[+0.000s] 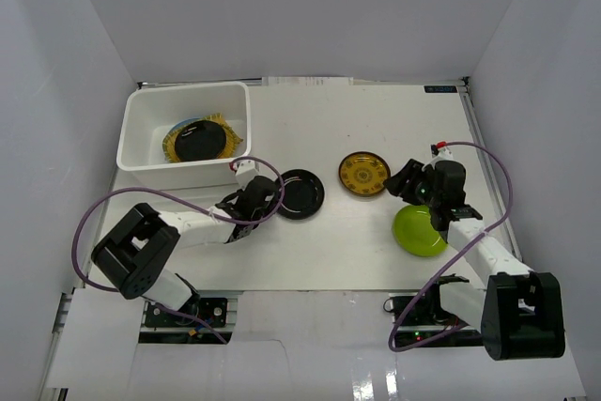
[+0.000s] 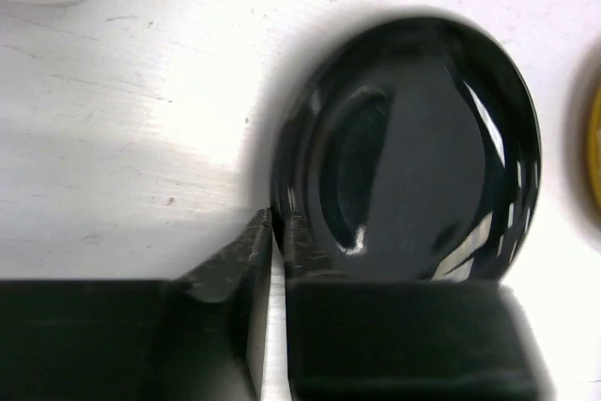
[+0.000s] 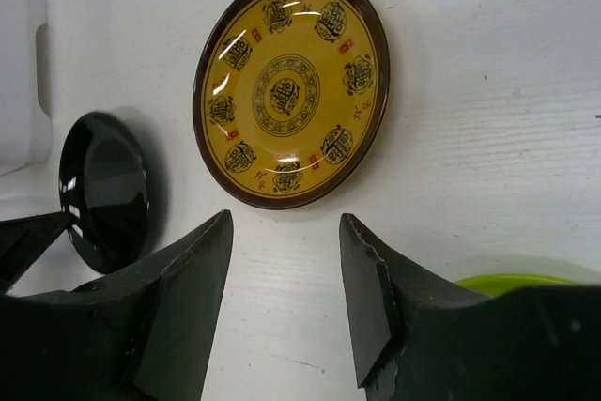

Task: Place the plates into the plastic bin on the countertop

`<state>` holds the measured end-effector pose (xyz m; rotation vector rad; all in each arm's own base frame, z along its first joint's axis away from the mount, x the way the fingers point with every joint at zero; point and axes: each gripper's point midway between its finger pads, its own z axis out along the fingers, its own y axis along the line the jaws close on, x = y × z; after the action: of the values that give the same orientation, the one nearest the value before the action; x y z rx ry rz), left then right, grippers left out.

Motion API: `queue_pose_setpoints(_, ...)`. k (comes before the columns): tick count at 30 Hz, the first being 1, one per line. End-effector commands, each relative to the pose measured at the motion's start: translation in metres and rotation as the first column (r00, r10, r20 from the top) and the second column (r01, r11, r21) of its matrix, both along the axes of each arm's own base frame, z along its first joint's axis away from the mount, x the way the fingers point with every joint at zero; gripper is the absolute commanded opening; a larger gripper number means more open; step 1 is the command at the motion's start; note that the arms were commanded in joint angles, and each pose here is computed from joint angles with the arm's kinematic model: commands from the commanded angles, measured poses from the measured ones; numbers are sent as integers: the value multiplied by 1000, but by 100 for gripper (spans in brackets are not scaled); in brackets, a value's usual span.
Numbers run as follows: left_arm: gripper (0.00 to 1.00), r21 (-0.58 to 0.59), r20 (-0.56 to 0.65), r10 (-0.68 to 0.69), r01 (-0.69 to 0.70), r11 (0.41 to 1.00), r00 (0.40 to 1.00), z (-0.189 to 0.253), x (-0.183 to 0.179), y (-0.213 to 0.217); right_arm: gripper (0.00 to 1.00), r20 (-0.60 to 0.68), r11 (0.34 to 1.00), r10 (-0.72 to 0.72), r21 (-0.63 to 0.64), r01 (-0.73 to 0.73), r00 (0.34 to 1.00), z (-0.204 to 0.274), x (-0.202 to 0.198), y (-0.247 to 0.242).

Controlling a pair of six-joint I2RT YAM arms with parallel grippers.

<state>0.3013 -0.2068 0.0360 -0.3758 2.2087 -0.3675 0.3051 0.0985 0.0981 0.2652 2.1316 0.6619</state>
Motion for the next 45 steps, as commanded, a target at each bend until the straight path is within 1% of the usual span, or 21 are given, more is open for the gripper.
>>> queue_pose_setpoints(1,4,-13,68,-5,6,1000,998,17,8,0,56,-16,999,-18,-46,17,1000,-5,-2,-8)
queue_pose_setpoints(2,0,-14,69,-8,9,1000,998,17,8,0,57,-9,999,-14,-37,13,1000,-2,0,-6)
queue_pose_setpoints(3,0,-22,69,-17,18,1000,997,20,7,-2,62,-19,1000,7,-15,-7,1000,-3,0,-1)
queue_pose_setpoints(7,0,-60,120,-59,67,996,991,47,4,-7,67,-35,1000,-1,0,1,999,-5,13,1)
queue_pose_setpoints(11,0,-149,244,-105,144,978,964,109,-3,-13,67,-51,1000,-19,18,20,999,-12,30,1)
queue_pose_setpoints(17,0,-225,350,-124,212,951,928,186,-10,-13,66,-92,999,-20,42,24,996,-28,41,6)
queue_pose_setpoints(21,0,-232,426,-61,175,957,902,232,11,11,64,-117,998,-37,46,42,992,-40,49,5)
queue_pose_setpoints(22,0,-218,408,-52,152,964,911,229,18,19,63,-120,998,-44,46,50,992,-41,50,4)
queue_pose_setpoints(23,0,-233,420,-13,122,965,907,244,31,37,63,-127,997,-53,54,60,990,-45,52,3)
queue_pose_setpoints(25,0,-252,422,29,86,964,906,255,45,56,62,-132,996,-49,70,58,990,-47,54,5)
queue_pose_setpoints(26,0,-253,409,71,38,967,910,256,57,77,62,-133,995,-45,77,56,990,-49,55,6)
queue_pose_setpoints(28,0,-267,434,124,-4,964,892,280,70,100,61,-147,994,-40,90,54,988,-52,55,7)
queue_pose_setpoints(29,0,-267,414,179,-69,961,892,277,82,126,61,-150,994,-40,94,55,988,-53,56,7)
queue_pose_setpoints(31,0,-279,405,223,-113,954,887,285,92,150,61,-155,993,-39,102,56,987,-56,58,8)
queue_pose_setpoints(33,0,-278,353,286,-191,941,891,271,104,187,61,-165,993,-35,105,53,986,-59,58,9)
queue_pose_setpoints(38,0,-241,265,384,-325,915,885,229,116,235,59,-186,991,-9,128,34,982,-65,57,14)
queue_pose_setpoints(39,0,-232,234,388,-336,913,891,214,118,238,54,-187,990,-1,137,27,982,-65,57,16)
queue_pose_setpoints(41,0,-220,192,407,-365,905,893,197,117,246,48,-197,988,3,151,27,980,-68,56,18)
queue_pose_setpoints(42,0,-206,174,403,-367,907,898,187,118,247,39,-190,987,8,156,22,982,-67,56,19)
queue_pose_setpoints(44,0,-192,155,403,-373,908,902,177,117,248,31,-190,987,7,159,24,982,-68,56,19)
queue_pose_setpoints(45,0,-183,151,401,-373,909,903,174,116,249,23,-188,987,5,159,25,982,-67,56,19)
